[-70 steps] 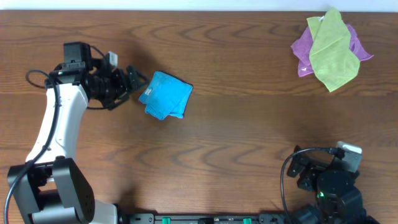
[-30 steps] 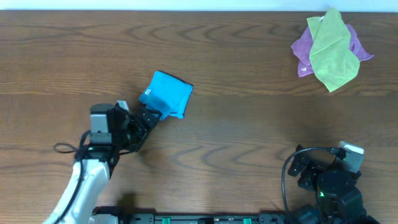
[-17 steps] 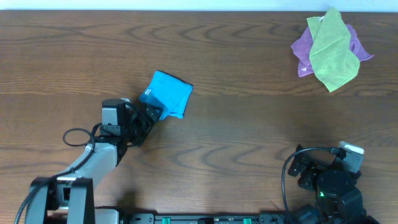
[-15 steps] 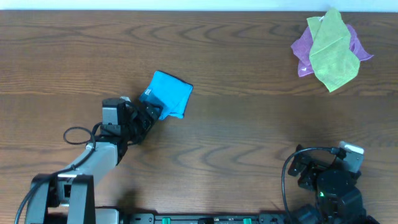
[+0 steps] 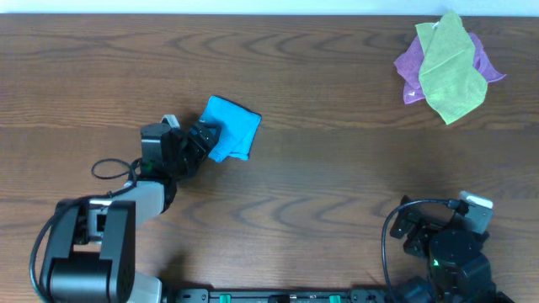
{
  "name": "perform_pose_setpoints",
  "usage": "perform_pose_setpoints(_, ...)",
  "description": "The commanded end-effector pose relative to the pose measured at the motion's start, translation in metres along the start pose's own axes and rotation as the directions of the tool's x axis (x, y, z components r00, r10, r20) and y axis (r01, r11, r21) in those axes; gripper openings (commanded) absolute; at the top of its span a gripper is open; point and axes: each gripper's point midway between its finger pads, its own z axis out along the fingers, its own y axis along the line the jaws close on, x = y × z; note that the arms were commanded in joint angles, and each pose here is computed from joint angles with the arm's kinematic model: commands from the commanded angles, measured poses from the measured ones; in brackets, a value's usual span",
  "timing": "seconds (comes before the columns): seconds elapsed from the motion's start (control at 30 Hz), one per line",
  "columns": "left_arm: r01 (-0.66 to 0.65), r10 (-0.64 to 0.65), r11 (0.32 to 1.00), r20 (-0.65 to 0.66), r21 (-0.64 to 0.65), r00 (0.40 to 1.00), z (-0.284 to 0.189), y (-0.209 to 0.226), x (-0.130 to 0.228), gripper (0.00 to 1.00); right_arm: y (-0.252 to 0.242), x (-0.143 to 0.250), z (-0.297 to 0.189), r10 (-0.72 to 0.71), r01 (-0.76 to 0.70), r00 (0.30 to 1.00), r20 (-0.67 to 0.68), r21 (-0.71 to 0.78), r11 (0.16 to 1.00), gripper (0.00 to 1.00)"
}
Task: Fold the cloth
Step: 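Grasp the folded blue cloth's edge with the left gripper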
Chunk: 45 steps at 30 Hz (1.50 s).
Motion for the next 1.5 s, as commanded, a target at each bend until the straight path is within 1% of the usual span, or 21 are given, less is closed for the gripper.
perform_pose_setpoints(0.0, 0.064, -0.067, 0.988, -0.021, -0.138, 0.998, 0.008, 0.048, 0.016, 0.96, -0.002, 0.000, 0.000, 0.013, -0.013, 1.000, 0.007, 0.012, 1.000, 0.99)
perform_pose_setpoints(0.27, 0.074, -0.082, 0.984, -0.037, -0.165, 0.996, 0.016, 0.063, 0.022, 0.95, -0.002, 0.000, 0.000, 0.013, -0.013, 1.000, 0.007, 0.012, 1.000, 0.99)
perform_pose_setpoints(0.4, 0.074, -0.084, 0.981, -0.050, -0.178, 0.995, 0.019, 0.069, 0.027, 0.99, -0.002, 0.000, 0.000, 0.013, -0.013, 1.000, 0.007, 0.012, 1.000, 0.99)
perform_pose_setpoints(0.63, 0.051, -0.069, 0.981, -0.089, -0.189, 0.994, 0.029, 0.074, 0.043, 1.00, -0.002, 0.000, 0.000, 0.013, -0.013, 1.000, 0.007, 0.012, 1.000, 0.99)
perform_pose_setpoints(0.67, 0.049, -0.068, 0.980, -0.092, -0.192, 0.993, 0.029, 0.074, 0.044, 0.95, -0.002, 0.000, 0.000, 0.013, -0.013, 1.000, 0.007, 0.012, 1.000, 0.99)
perform_pose_setpoints(0.9, 0.023, -0.043, 0.979, -0.093, -0.203, 0.995, 0.032, 0.074, 0.049, 0.80, -0.002, 0.000, 0.000, 0.013, -0.013, 1.000, 0.007, 0.012, 1.000, 0.99)
perform_pose_setpoints(1.03, 0.020, -0.042, 0.978, -0.099, -0.209, 0.994, 0.033, 0.077, 0.051, 0.63, -0.002, 0.000, 0.000, 0.013, -0.013, 1.000, 0.007, 0.012, 1.000, 0.99)
perform_pose_setpoints(1.07, 0.022, -0.045, 0.976, -0.105, -0.216, 0.993, 0.033, 0.080, 0.052, 0.54, -0.002, 0.000, 0.000, 0.013, -0.013, 1.000, 0.007, 0.012, 1.000, 0.99)
perform_pose_setpoints(1.1, 0.019, -0.044, 0.976, -0.111, -0.217, 0.993, 0.034, 0.081, 0.054, 0.49, -0.002, 0.000, 0.000, 0.013, -0.013, 1.000, 0.007, 0.012, 1.000, 0.99)
perform_pose_setpoints(1.17, 0.008, -0.034, 0.980, -0.130, -0.197, 0.991, 0.037, 0.081, 0.057, 0.42, -0.002, 0.000, 0.000, 0.013, -0.013, 1.000, 0.007, 0.012, 1.000, 0.99)
perform_pose_setpoints(1.27, 0.001, -0.024, 0.984, -0.133, -0.176, 0.991, 0.040, 0.079, 0.057, 0.36, -0.002, 0.000, 0.000, 0.013, -0.013, 1.000, 0.007, 0.012, 1.000, 0.99)
perform_pose_setpoints(1.3, -0.001, -0.022, 0.986, -0.132, -0.168, 0.991, 0.041, 0.078, 0.057, 0.32, -0.002, 0.000, 0.000, 0.013, -0.013, 1.000, 0.007, 0.012, 1.000, 0.99)
perform_pose_setpoints(1.37, -0.030, 0.013, 0.991, -0.129, -0.133, 0.992, 0.043, 0.071, 0.054, 0.18, -0.002, 0.000, 0.000, 0.013, -0.013, 1.000, 0.007, 0.012, 1.000, 0.99)
perform_pose_setpoints(1.4, -0.044, 0.029, 0.992, -0.128, -0.117, 0.991, 0.044, 0.067, 0.052, 0.14, -0.002, 0.000, 0.000, 0.013, -0.013, 1.000, 0.007, 0.012, 1.000, 0.99)
perform_pose_setpoints(1.43, -0.046, 0.032, 0.993, -0.127, -0.109, 0.991, 0.045, 0.064, 0.051, 0.06, -0.002, 0.000, 0.000, 0.013, -0.013, 1.000, 0.007, 0.012, 1.000, 0.99)
perform_pose_setpoints(1.47, -0.052, 0.039, 0.994, -0.131, -0.099, 0.991, 0.046, 0.061, 0.050, 0.06, -0.002, 0.000, 0.000, 0.013, -0.013, 1.000, 0.007, 0.012, 1.000, 0.99)
